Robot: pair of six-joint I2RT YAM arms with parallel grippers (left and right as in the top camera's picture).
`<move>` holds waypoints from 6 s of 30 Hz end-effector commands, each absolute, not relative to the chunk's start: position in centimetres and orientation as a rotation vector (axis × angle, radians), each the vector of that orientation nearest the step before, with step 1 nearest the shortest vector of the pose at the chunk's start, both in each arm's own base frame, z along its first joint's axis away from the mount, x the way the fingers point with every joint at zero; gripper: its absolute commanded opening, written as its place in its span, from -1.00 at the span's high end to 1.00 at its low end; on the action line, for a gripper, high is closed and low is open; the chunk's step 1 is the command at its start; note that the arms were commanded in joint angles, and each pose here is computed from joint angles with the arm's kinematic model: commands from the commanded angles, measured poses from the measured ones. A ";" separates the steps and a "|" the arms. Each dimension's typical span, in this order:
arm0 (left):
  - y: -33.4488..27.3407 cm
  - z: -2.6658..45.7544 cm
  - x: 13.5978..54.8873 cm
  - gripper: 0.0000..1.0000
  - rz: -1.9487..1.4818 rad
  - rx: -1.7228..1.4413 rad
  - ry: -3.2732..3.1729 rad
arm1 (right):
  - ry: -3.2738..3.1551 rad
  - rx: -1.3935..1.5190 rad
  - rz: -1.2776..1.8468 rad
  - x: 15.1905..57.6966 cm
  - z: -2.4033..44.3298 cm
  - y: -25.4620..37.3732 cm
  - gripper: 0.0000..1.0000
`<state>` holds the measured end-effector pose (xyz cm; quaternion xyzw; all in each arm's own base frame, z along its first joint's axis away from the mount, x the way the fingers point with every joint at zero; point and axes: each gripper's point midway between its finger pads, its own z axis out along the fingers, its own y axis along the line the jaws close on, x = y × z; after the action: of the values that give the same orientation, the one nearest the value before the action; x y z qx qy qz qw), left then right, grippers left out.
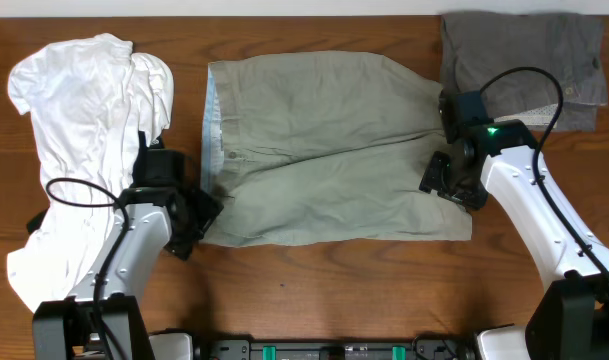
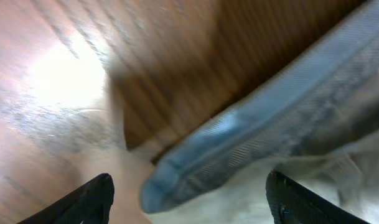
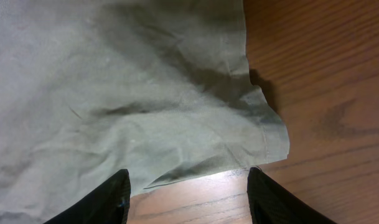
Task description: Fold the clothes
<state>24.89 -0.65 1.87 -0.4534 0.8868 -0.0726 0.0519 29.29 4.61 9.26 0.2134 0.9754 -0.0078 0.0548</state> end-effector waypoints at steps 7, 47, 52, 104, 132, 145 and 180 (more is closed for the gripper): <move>-2.6 1.8 25.5 -0.48 -0.207 -1.344 2.679 | 2.921 0.671 -0.026 29.8 10.1 4.6 -0.17; -1.3 5.3 28.9 0.88 -0.214 -1.178 2.558 | 3.125 0.817 0.013 21.3 1.5 7.6 -0.02; -1.3 5.3 28.9 0.88 -0.204 -1.122 2.581 | 3.084 0.811 0.027 21.8 0.4 7.5 -0.12; 3.2 18.4 22.5 0.88 -0.200 -1.042 2.184 | 2.637 0.685 0.100 23.6 19.6 0.4 0.97; -4.2 12.7 15.2 0.33 -0.402 -0.899 2.773 | 2.708 0.601 0.108 24.7 19.0 1.0 0.58; -9.5 8.8 12.1 -0.12 -0.459 -0.674 2.956 | 2.739 0.569 0.093 25.5 18.1 1.1 0.22; -15.2 -0.4 11.1 0.87 -0.225 -0.092 3.260 | 2.738 0.571 0.104 25.7 18.1 1.2 0.09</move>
<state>11.48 -15.23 -0.23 -0.0444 0.9948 -0.0715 -0.0577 25.39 1.29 17.78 0.1965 0.9653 0.0345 0.1682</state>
